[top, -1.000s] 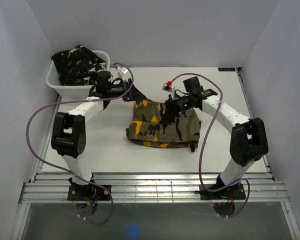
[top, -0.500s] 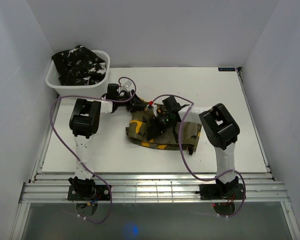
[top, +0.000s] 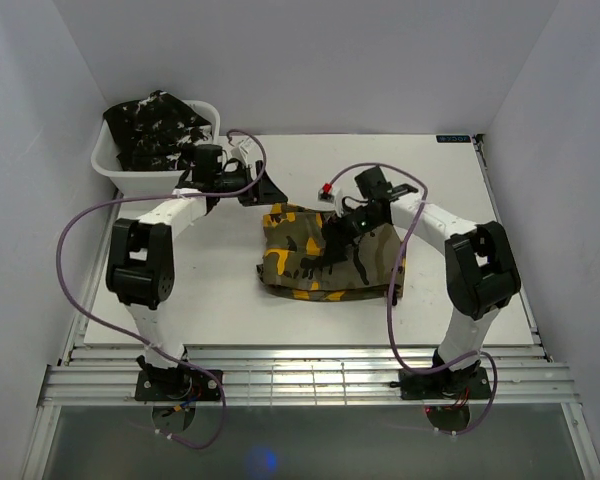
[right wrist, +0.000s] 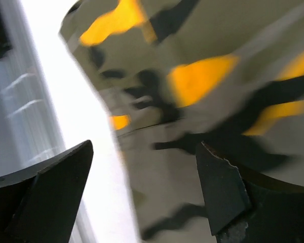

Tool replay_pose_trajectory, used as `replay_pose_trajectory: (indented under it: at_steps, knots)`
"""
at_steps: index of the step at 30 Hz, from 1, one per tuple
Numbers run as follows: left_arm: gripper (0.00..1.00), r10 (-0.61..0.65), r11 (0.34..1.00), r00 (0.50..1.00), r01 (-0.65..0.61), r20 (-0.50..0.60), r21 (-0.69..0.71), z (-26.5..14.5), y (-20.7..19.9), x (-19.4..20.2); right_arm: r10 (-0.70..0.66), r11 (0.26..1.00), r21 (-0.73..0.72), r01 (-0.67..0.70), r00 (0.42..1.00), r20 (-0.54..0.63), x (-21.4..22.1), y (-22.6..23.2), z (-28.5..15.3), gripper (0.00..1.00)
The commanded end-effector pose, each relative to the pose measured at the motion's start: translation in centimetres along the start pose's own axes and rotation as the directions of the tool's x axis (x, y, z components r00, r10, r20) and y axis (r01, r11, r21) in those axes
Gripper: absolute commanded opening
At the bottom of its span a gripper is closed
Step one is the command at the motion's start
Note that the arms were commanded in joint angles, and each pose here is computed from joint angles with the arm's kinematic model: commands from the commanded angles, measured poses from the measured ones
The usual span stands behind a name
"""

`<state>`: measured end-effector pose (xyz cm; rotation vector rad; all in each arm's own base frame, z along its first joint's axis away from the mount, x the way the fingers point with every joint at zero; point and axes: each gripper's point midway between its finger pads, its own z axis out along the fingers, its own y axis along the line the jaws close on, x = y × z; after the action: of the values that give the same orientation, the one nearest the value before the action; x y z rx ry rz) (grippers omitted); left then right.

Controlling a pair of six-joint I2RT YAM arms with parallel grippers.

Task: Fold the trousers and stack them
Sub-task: Neatly place the folded trousers to the corner

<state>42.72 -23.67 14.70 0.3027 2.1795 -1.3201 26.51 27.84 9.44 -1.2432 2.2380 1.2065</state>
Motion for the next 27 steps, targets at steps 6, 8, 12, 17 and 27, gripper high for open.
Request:
replay_pose_trajectory:
  at_steps: [6,8,12,17,27]
  knots:
    - [0.87,0.205,0.952,0.979,-0.201,-0.008,-0.230,-8.3,-2.4,-0.5,-0.082,0.931,0.337,0.144,0.978,-0.191,-2.9,-4.3,-7.6,0.84]
    - [0.88,0.216,0.947,0.976,-0.204,0.022,-0.250,-9.4,-3.2,-0.7,0.011,0.921,0.388,0.041,0.991,-0.131,-2.0,-3.7,-6.6,0.84]
    - [0.88,0.203,0.942,0.978,-0.179,0.056,-0.285,-10.7,-3.5,-0.3,0.037,0.892,0.451,0.029,0.990,-0.138,-0.5,-2.7,-3.2,0.83]
    - [0.89,0.191,0.928,0.980,-0.160,0.062,-0.336,-12.0,-3.4,0.2,0.143,0.825,0.564,0.030,0.955,-0.259,4.2,-6.1,-0.5,0.82]
    - [0.89,0.188,0.916,0.980,-0.149,0.071,-0.373,-13.8,-2.6,0.0,0.190,0.764,0.639,0.092,0.914,-0.359,12.6,-16.1,-9.6,0.75]
